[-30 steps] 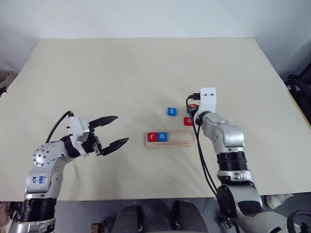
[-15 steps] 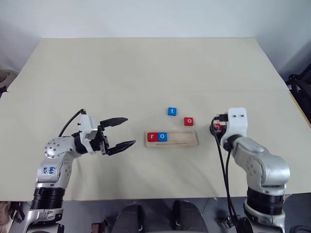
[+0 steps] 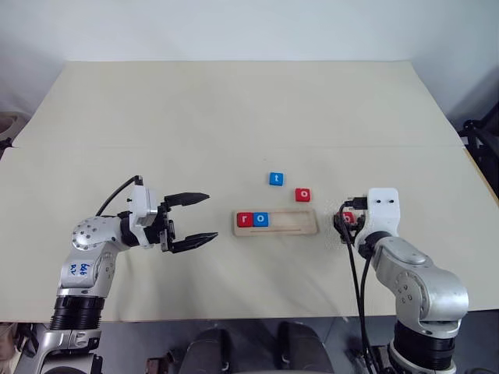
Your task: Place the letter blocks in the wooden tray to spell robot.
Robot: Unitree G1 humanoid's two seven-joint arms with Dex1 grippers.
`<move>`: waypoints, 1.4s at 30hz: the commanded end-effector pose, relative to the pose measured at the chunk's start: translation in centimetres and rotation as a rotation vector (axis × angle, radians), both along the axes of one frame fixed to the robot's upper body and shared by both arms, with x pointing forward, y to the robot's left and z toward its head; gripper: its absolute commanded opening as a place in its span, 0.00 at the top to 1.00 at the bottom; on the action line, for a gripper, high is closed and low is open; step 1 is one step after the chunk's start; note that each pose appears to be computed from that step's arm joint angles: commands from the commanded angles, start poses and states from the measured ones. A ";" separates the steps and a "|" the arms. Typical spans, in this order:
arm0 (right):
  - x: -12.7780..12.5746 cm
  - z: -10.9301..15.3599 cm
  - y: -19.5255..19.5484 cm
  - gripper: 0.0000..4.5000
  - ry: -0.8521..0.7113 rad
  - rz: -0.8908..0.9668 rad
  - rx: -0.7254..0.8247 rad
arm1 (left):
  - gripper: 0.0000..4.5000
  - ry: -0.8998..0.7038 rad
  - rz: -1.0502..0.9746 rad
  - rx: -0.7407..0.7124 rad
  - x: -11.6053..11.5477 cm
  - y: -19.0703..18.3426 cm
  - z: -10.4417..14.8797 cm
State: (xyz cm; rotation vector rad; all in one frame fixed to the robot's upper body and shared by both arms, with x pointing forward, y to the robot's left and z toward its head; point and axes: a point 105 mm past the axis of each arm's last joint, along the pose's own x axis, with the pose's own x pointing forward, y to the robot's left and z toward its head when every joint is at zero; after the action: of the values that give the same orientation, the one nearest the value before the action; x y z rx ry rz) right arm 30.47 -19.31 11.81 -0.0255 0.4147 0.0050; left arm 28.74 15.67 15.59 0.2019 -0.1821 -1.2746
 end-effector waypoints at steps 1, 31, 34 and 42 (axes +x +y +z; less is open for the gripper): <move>-0.1 2.6 -0.8 0.00 -0.058 0.137 -0.022 | 0.00 -0.024 0.025 0.006 0.0 0.7 0.3; 0.4 1.7 -8.1 0.00 -0.059 1.148 -0.313 | 0.00 -0.016 0.032 0.018 -1.2 0.9 0.4; 1.4 1.1 -7.7 0.00 0.003 1.174 -0.307 | 0.00 -0.014 0.010 0.018 -1.3 0.5 0.4; 2.4 0.2 -6.0 0.19 0.033 1.241 -0.268 | 0.00 -0.015 -0.028 0.015 -1.7 -0.4 0.4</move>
State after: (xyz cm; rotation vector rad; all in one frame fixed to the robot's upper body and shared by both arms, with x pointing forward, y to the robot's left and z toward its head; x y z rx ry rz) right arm 32.90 -25.39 11.52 -0.5341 0.3804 1.1499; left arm 27.47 15.70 15.10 0.2113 -0.1442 -1.2778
